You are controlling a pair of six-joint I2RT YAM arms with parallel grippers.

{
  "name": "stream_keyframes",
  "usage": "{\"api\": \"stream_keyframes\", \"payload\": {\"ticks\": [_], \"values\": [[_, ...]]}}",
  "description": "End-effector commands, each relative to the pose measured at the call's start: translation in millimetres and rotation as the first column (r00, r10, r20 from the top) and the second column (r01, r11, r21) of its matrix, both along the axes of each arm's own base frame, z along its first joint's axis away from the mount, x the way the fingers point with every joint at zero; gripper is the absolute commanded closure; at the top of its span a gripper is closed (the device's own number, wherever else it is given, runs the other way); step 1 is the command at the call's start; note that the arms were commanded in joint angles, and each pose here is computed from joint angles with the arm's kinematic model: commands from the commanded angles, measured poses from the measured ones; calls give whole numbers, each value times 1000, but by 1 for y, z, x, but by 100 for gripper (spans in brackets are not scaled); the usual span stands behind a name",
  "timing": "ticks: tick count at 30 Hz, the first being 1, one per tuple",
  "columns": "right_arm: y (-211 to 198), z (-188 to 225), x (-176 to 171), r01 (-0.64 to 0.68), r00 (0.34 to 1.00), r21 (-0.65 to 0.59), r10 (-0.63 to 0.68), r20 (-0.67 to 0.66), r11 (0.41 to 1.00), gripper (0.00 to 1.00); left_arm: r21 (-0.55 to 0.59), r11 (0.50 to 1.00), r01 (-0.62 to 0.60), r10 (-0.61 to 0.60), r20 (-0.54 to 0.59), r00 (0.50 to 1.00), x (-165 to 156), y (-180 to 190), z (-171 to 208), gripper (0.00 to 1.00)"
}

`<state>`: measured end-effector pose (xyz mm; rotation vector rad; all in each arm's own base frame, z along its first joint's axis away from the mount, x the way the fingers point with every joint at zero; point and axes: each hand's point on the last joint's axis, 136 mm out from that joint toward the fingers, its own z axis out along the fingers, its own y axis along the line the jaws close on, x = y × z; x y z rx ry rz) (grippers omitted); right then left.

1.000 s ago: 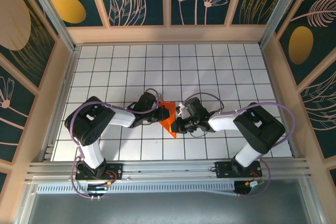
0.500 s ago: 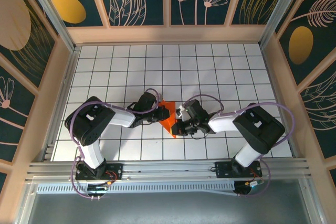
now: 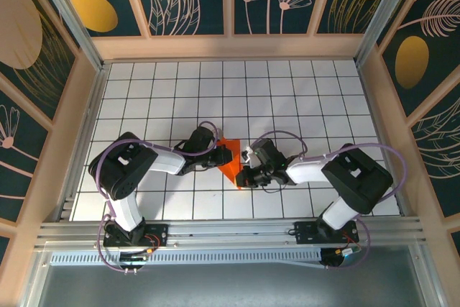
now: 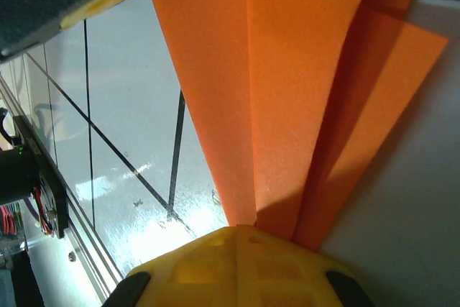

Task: Fold a paper plane with a square sheet of paper (fold left side to right side)
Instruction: Fourth fold the wing at the center of the table.

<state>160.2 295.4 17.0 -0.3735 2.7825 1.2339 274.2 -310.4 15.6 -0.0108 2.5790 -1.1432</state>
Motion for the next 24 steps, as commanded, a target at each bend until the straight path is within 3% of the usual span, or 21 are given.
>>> {"api": "stream_keyframes", "payload": {"ticks": [1, 13, 20, 24], "values": [[-20, -17, -25, -32, 998, -82, 27, -59, 996, 100, 146, 988, -51, 63, -78, 995, -9, 26, -40, 100], [-31, -13, -43, -56, 996, -85, 50, -74, 995, 100, 148, 988, -51, 63, -78, 995, -8, 25, -40, 100], [-11, 45, -13, -42, 997, 62, 38, 64, 997, 100, 136, 990, -49, 59, -72, 996, -7, 23, -35, 100], [6, 58, 10, -25, 994, 109, 13, 108, 994, 100, 131, 990, -50, 60, -69, 996, -6, 23, -34, 100]]}}
